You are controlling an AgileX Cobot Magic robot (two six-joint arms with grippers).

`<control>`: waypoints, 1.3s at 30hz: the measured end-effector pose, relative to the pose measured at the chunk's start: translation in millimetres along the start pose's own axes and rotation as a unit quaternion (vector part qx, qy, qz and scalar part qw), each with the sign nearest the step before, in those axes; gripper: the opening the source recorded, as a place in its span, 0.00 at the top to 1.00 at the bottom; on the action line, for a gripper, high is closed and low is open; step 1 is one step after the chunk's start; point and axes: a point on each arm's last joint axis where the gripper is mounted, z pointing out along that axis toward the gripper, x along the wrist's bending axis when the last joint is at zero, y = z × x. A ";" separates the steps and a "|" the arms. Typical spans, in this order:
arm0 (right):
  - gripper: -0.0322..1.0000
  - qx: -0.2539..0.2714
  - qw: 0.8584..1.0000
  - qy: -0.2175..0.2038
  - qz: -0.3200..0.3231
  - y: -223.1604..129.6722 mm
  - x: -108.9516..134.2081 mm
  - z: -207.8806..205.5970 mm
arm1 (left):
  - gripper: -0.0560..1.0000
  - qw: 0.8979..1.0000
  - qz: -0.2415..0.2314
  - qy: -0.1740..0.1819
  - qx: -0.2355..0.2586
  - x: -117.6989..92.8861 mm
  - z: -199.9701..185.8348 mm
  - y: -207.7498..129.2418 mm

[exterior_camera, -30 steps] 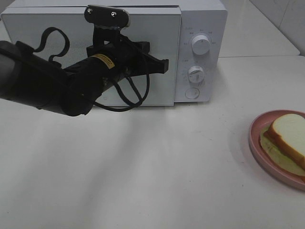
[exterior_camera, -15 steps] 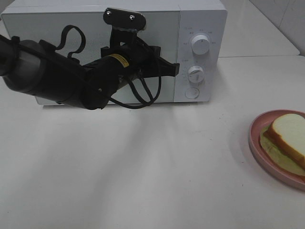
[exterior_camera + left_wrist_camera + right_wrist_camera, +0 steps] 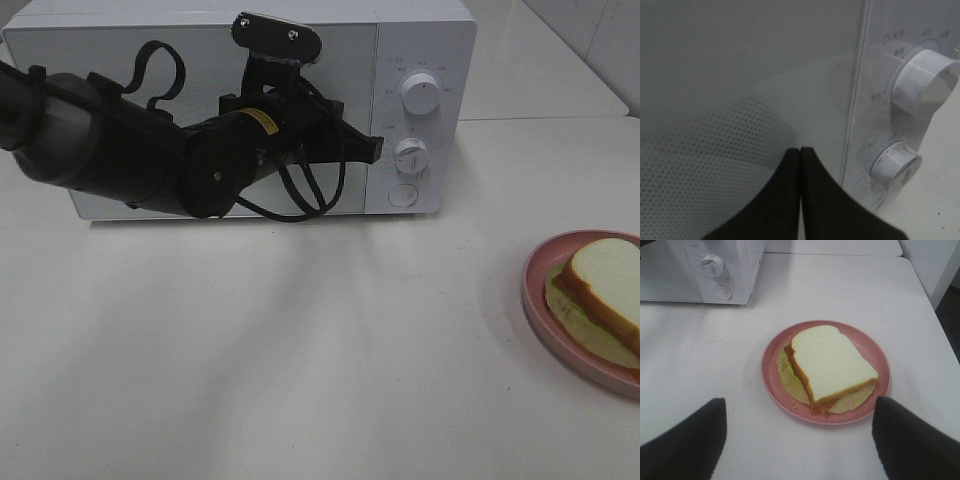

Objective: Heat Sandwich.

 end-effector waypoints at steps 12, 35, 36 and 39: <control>0.23 0.000 1.000 0.000 0.000 0.0 0.0 0.0 | 0.95 0.997 -0.049 0.010 0.053 17.7 -24.8 20.9; 0.24 0.000 1.000 0.000 0.000 0.0 0.0 0.0 | 0.03 0.907 -0.042 -0.137 0.396 -0.7 -119.6 33.5; 0.24 0.000 1.000 0.000 0.000 0.0 0.0 0.0 | 0.03 0.899 -0.038 -0.142 0.413 -0.7 -123.8 32.7; 0.24 0.000 1.000 0.000 0.000 0.0 0.0 0.0 | 0.03 0.884 -0.037 -0.148 0.443 1.0 -131.4 31.7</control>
